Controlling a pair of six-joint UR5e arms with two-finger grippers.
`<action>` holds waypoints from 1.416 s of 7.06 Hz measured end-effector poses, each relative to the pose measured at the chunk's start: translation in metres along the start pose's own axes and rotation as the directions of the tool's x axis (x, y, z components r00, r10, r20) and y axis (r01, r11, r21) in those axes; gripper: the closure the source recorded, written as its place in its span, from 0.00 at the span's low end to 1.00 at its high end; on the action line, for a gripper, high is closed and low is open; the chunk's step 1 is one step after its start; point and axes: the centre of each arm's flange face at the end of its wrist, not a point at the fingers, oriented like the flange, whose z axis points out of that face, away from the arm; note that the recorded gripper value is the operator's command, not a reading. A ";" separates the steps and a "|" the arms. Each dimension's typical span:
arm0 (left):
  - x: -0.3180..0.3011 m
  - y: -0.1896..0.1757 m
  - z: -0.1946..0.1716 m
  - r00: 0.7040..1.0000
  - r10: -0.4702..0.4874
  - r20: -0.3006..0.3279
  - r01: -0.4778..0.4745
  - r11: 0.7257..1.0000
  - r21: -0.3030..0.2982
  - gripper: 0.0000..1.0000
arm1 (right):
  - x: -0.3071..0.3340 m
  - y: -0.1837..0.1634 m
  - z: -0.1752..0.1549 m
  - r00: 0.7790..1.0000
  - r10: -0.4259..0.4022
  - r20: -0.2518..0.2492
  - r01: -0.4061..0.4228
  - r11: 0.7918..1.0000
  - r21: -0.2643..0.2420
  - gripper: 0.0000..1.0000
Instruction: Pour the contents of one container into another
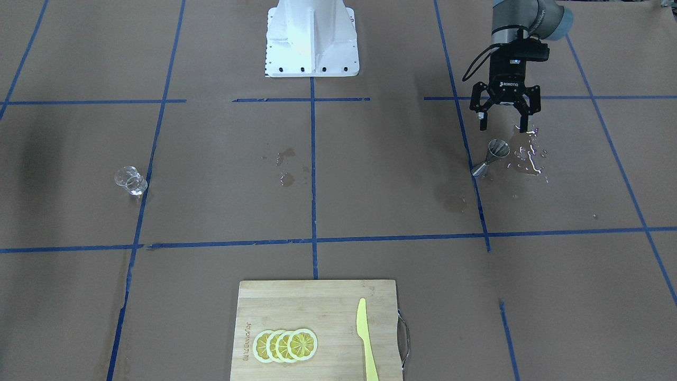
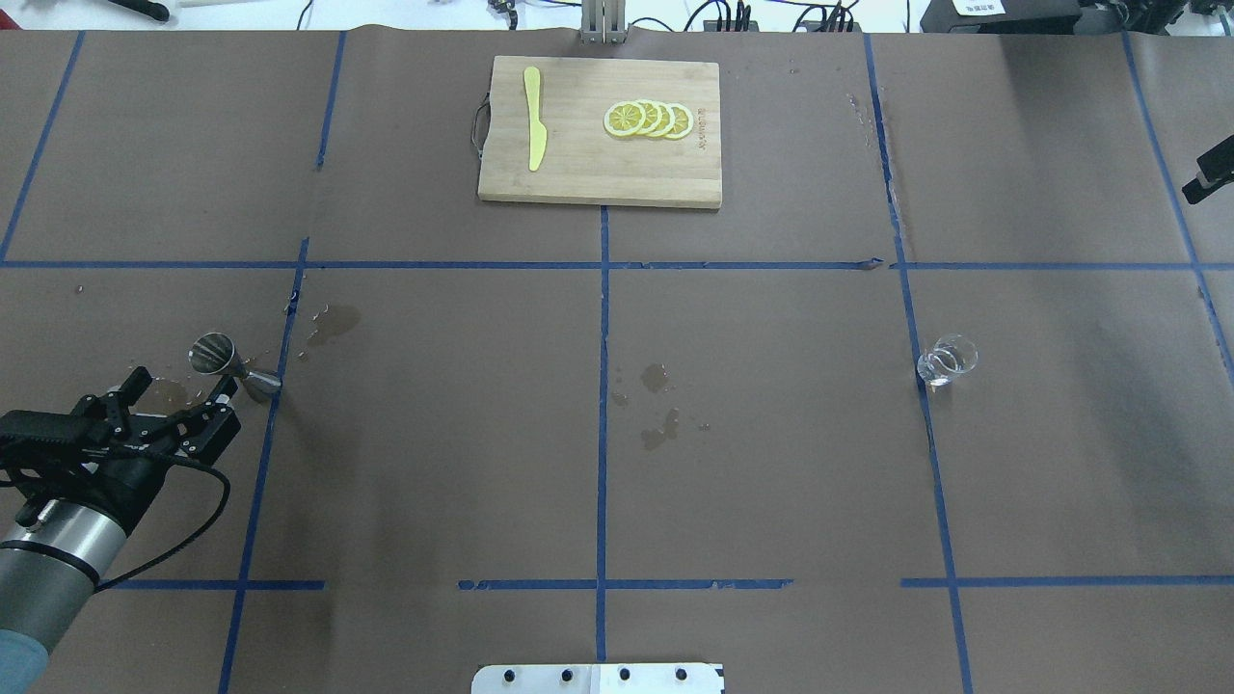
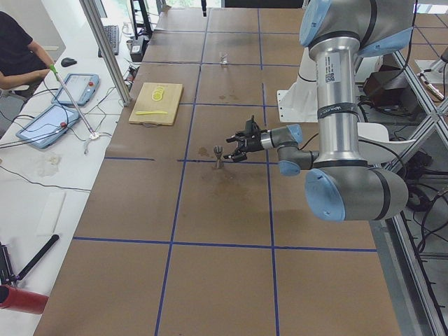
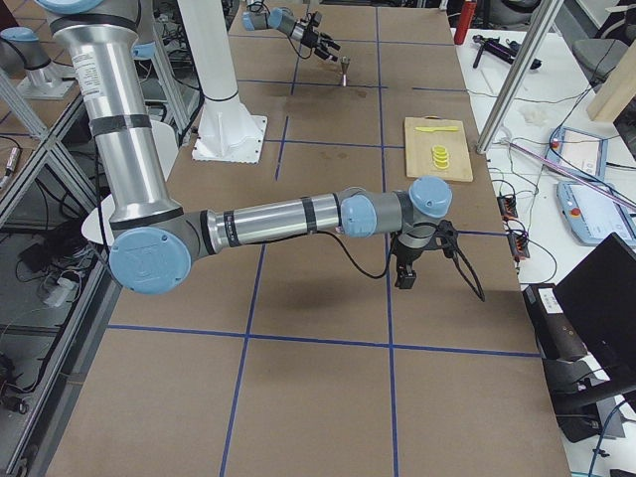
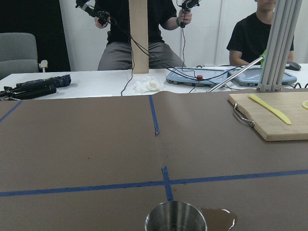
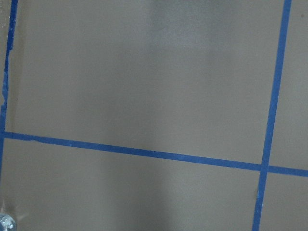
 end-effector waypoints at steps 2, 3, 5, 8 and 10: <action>0.007 0.026 0.016 1.000 0.015 0.010 -0.015 1.000 -0.003 0.01 | 0.000 0.000 0.000 1.000 0.001 0.000 -0.001 1.000 -0.001 0.00; 0.009 0.036 0.022 1.000 0.019 0.013 -0.019 1.000 -0.004 0.01 | 0.000 0.000 0.000 1.000 0.001 0.000 -0.001 1.000 -0.001 0.00; 0.011 0.051 0.032 1.000 -0.015 0.022 0.015 1.000 0.001 0.01 | -0.001 0.000 -0.001 1.000 -0.002 0.001 0.002 1.000 0.002 0.00; 0.013 0.063 0.045 0.997 -0.061 0.045 0.056 0.994 0.095 0.01 | -0.003 -0.001 -0.003 1.000 -0.007 0.002 0.007 1.000 0.007 0.00; 0.004 0.071 0.050 0.996 -0.056 0.064 0.046 0.988 0.147 0.01 | -0.004 -0.002 -0.003 1.000 -0.008 0.002 0.008 1.000 0.007 0.00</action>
